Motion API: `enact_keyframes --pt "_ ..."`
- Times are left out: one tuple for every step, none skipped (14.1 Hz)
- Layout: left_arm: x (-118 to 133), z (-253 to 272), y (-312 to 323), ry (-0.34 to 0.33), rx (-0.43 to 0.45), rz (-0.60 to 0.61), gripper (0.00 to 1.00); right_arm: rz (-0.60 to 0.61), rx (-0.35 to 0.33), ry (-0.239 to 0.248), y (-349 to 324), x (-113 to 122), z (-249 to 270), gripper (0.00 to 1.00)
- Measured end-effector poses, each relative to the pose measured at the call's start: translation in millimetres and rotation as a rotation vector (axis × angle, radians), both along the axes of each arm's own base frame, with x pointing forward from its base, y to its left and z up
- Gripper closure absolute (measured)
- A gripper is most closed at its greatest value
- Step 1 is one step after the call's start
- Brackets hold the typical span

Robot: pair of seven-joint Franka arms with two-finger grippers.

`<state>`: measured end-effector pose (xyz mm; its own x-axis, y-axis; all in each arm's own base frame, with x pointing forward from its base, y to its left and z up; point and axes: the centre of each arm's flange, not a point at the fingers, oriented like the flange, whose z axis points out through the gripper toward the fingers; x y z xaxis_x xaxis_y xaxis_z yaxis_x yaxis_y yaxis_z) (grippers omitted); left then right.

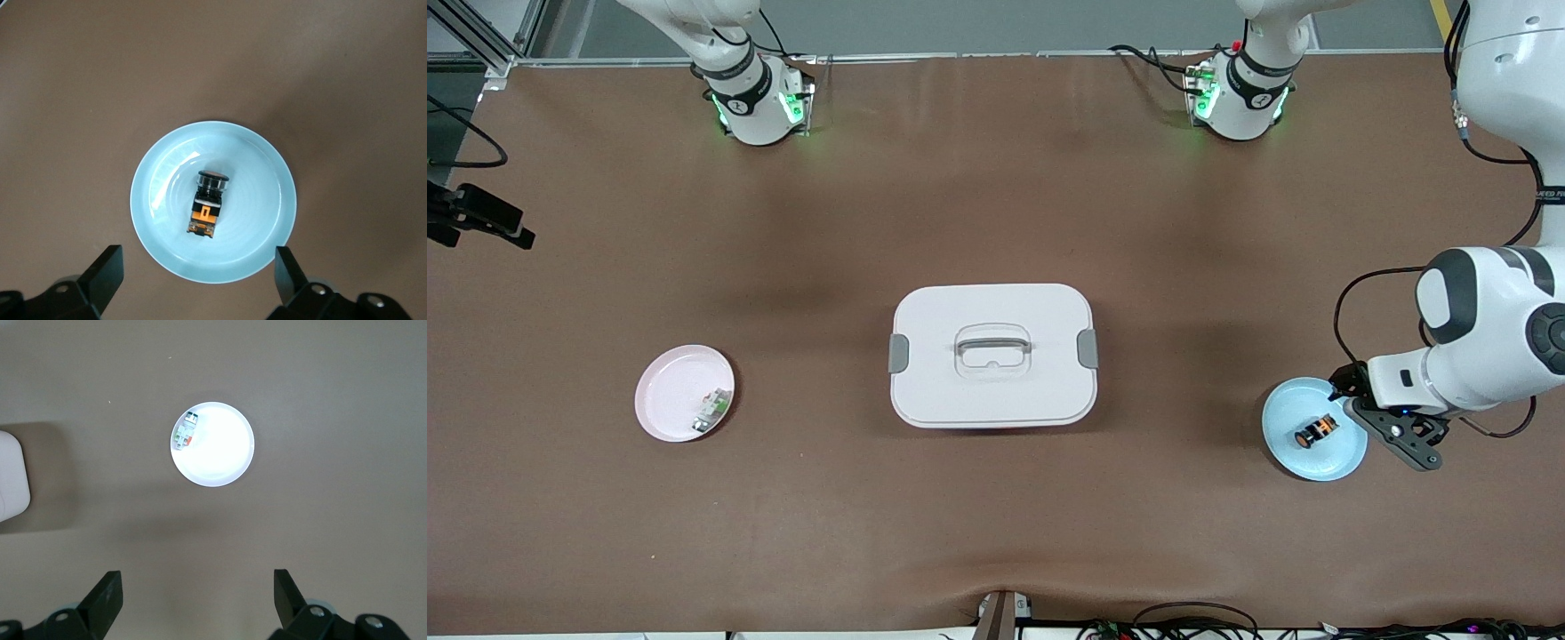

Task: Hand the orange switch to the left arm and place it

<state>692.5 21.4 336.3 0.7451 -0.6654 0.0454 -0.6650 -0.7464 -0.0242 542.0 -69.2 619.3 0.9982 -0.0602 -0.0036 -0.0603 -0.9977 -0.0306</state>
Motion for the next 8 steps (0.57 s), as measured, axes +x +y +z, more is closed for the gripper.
enact_keyframes --pt "-1.9 7.8 -3.7 0.008 -0.001 0.042 0.00 0.000 0.000 -0.002 0.1 0.1 1.1 0.00" --pt "-4.3 17.7 -9.8 0.016 -0.003 0.078 0.00 0.000 -0.001 -0.004 0.1 0.1 1.8 0.00" --pt "-7.0 27.7 -16.4 0.022 -0.005 0.109 0.00 0.000 0.000 -0.004 0.1 0.2 1.8 0.00" --pt "-9.9 37.7 -21.3 0.028 -0.004 0.141 0.00 0.000 0.000 -0.003 0.1 0.3 1.5 0.00" --pt "-13.5 47.4 -24.6 0.036 -0.001 0.177 0.00 0.000 0.000 -0.003 0.0 0.5 1.2 0.00" --pt "-17.3 56.0 -27.9 0.048 0.001 0.215 0.00 0.000 0.000 -0.002 0.0 0.6 0.8 0.00" --pt "-21.2 64.4 -33.0 0.057 0.003 0.254 0.00 0.000 0.000 -0.002 -0.1 0.8 0.5 0.00" --pt "-25.1 73.0 -39.2 0.065 0.005 0.300 0.00 0.000 0.000 -0.001 -0.1 0.9 0.3 0.00"
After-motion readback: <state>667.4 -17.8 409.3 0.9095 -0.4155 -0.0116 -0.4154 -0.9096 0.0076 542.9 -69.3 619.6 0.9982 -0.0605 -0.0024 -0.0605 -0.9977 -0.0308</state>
